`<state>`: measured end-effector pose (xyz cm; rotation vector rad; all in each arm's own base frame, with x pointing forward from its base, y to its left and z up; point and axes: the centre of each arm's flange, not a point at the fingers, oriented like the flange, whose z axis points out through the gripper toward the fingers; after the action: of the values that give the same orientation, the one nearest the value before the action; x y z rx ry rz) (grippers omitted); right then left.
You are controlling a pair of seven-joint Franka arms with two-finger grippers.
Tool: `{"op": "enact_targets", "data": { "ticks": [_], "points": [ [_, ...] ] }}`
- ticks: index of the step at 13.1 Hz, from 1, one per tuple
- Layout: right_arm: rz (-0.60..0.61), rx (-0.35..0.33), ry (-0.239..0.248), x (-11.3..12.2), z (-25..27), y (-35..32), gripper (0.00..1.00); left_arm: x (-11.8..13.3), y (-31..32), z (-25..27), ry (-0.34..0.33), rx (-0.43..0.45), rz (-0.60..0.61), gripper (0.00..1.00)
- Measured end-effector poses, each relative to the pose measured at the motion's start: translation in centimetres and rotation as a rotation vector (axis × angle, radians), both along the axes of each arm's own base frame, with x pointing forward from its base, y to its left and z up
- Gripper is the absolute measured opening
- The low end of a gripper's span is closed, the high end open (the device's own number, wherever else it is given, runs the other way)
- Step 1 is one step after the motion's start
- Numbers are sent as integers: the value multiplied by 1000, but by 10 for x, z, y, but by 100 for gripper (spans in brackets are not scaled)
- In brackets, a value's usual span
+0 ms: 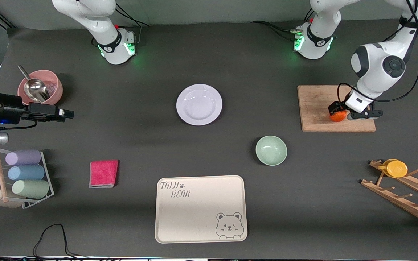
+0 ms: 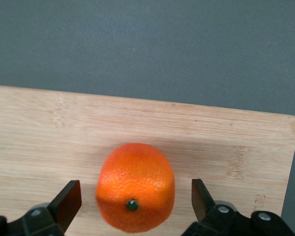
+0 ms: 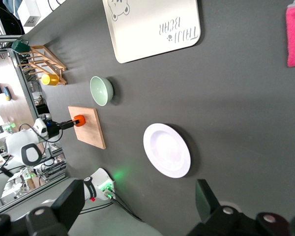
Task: Place orange and plate with both arms
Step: 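Grasp and lift the orange with the left gripper while the right gripper reaches out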
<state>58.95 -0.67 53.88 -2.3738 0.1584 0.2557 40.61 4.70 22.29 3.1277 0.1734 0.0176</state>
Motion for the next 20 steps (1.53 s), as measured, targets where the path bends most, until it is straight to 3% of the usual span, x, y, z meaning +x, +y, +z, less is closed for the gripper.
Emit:
{"op": "enact_targets", "data": {
  "ticks": [6, 8, 9, 11, 14, 17, 20],
  "points": [
    [8, 127, 40, 7, -9, 9, 100, -6, -3, -16, -11, -8, 11, 100],
    [17, 136, 51, 17, -18, 13, 100, -7, -3, -18, -8, -10, 11, 97],
    [22, 139, 69, 22, -28, 14, 100, -7, -3, -18, -8, -10, 11, 94],
    [53, 153, 86, 31, -57, 16, 100, -6, -3, -17, -12, -9, 9, 70],
    [147, 189, 82, 39, -106, 28, 100, -6, -4, -17, -11, -9, 6, 70],
    [184, 208, 144, 40, -148, 48, 100, -6, -4, -17, -7, -9, 3, 70],
    [147, 277, 240, 23, -188, 45, 100, -2, -7, -7, 19, -5, -18, 70]
  ]
}}
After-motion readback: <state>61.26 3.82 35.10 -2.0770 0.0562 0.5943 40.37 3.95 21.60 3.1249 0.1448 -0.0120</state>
